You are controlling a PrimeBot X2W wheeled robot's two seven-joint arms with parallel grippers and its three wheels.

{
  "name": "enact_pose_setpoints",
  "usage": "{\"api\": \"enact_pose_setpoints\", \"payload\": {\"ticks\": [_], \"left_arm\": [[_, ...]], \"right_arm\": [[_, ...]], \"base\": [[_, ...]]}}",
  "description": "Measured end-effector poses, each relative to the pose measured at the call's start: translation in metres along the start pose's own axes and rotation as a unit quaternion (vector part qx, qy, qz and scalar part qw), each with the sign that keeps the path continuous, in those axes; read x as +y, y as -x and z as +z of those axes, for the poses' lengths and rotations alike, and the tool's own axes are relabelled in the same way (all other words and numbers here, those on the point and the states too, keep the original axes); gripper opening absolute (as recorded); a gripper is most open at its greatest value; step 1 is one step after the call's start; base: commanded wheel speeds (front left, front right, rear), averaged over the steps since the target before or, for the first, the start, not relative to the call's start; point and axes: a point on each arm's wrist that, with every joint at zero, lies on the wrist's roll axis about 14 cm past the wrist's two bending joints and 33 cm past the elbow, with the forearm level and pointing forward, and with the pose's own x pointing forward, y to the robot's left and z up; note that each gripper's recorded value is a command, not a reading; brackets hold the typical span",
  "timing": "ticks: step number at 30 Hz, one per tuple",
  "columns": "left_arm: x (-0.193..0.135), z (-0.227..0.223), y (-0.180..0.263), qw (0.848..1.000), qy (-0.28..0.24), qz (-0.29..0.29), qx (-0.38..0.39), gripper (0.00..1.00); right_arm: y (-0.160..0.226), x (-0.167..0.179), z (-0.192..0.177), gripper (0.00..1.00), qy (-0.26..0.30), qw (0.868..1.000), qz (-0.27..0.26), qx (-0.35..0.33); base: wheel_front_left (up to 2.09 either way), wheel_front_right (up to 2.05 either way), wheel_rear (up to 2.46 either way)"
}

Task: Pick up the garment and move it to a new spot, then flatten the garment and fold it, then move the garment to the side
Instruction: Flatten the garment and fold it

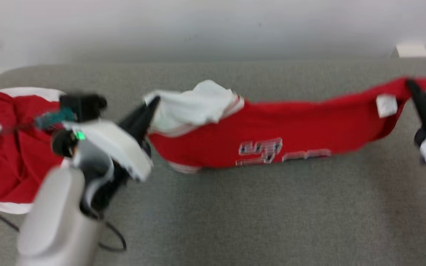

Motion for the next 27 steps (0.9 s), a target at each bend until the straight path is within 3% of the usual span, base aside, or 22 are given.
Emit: {"api": "enact_pose_setpoints", "payload": {"ticks": [6, 13, 27], "left_arm": [[0.026, 0.047, -0.071, 0.999, -0.013, -0.010, -0.039, 0.00], [0.055, 0.097, -0.139, 0.995, -0.028, -0.002, -0.100, 0.00], [0.046, 0.213, -0.178, 0.973, -0.048, -0.009, -0.225, 0.00]], "right_arm": [[-0.068, 0.018, 0.046, 0.00, -0.010, 0.998, 0.028, -0.051], [-0.129, 0.030, 0.102, 0.00, 0.015, 0.991, 0.044, -0.127], [-0.157, 0.071, 0.212, 0.00, 0.073, 0.964, 0.075, -0.246]], "base": [[0.00, 0.00, 0.00], [0.00, 0.00, 0.00], [0.00, 0.00, 0.00]]}}
